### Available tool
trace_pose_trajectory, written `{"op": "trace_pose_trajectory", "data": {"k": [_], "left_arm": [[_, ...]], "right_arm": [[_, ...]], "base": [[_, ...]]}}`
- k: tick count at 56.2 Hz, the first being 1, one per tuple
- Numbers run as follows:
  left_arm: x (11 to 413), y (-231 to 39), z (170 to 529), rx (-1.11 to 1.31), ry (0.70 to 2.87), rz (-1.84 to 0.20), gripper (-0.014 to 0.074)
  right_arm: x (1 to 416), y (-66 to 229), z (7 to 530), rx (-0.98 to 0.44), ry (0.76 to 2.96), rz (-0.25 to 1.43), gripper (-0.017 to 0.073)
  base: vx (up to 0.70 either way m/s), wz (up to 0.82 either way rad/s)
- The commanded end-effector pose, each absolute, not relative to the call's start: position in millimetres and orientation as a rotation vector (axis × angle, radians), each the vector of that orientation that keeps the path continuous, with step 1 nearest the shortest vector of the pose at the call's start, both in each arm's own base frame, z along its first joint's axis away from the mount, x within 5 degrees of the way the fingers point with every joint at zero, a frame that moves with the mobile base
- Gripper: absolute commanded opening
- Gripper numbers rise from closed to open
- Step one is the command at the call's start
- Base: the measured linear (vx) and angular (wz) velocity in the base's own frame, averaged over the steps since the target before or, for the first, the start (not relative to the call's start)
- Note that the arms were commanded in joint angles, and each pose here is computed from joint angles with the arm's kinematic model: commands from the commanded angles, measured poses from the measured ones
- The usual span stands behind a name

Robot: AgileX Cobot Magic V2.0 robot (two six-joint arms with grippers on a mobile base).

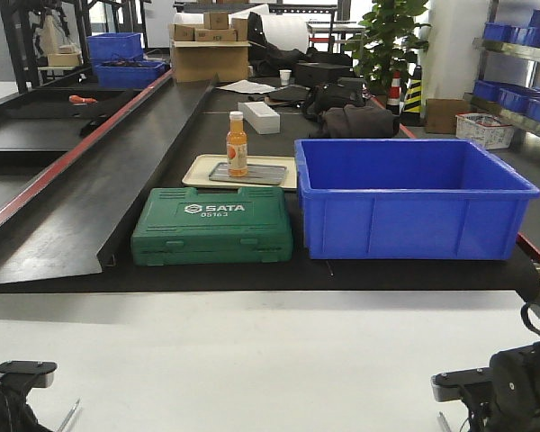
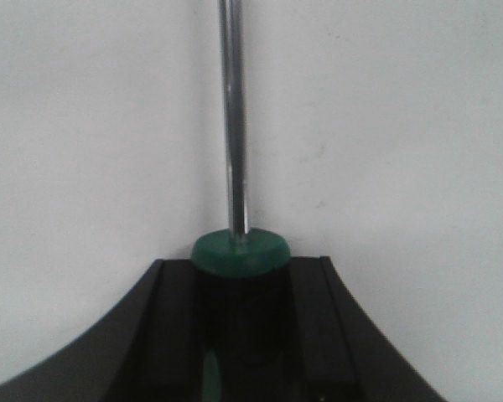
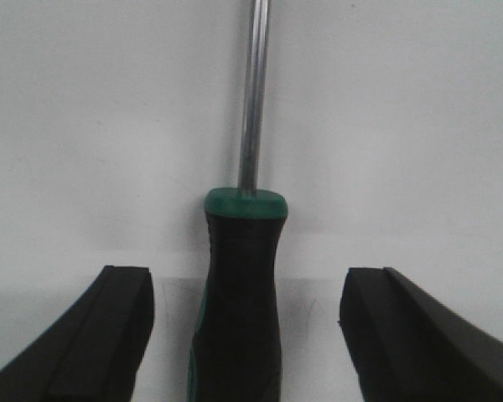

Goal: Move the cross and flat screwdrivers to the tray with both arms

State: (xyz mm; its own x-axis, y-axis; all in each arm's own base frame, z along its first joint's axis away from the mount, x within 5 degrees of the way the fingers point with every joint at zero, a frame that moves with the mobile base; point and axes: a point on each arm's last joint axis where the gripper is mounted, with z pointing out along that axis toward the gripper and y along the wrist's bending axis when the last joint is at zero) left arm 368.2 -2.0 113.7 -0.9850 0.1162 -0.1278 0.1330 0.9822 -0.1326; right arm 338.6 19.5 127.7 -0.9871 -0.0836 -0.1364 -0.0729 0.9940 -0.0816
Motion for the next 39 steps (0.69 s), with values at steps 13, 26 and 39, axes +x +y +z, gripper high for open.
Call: {"op": "trace_pose_trajectory", "data": {"k": [13,26,39], "left_arm": [[372,-6,129,0.152,2.956,-0.243,-0.0006],[372,-6,129,0.153,2.958,-0.244,-0.0006],[371,-6,129,0.154,2.962,-0.246,-0.0006]], "right_arm": [[353,20,128,-0.172,2.913,-0.119,0.0515],[353,20,121,-0.168,2.931,-0.116,0.0432],[351,20,121,-0.165,2.951,-0.118,0.0324]], "base": [[0.0,0.0],[0.0,0.0],[0.0,0.0]]}}
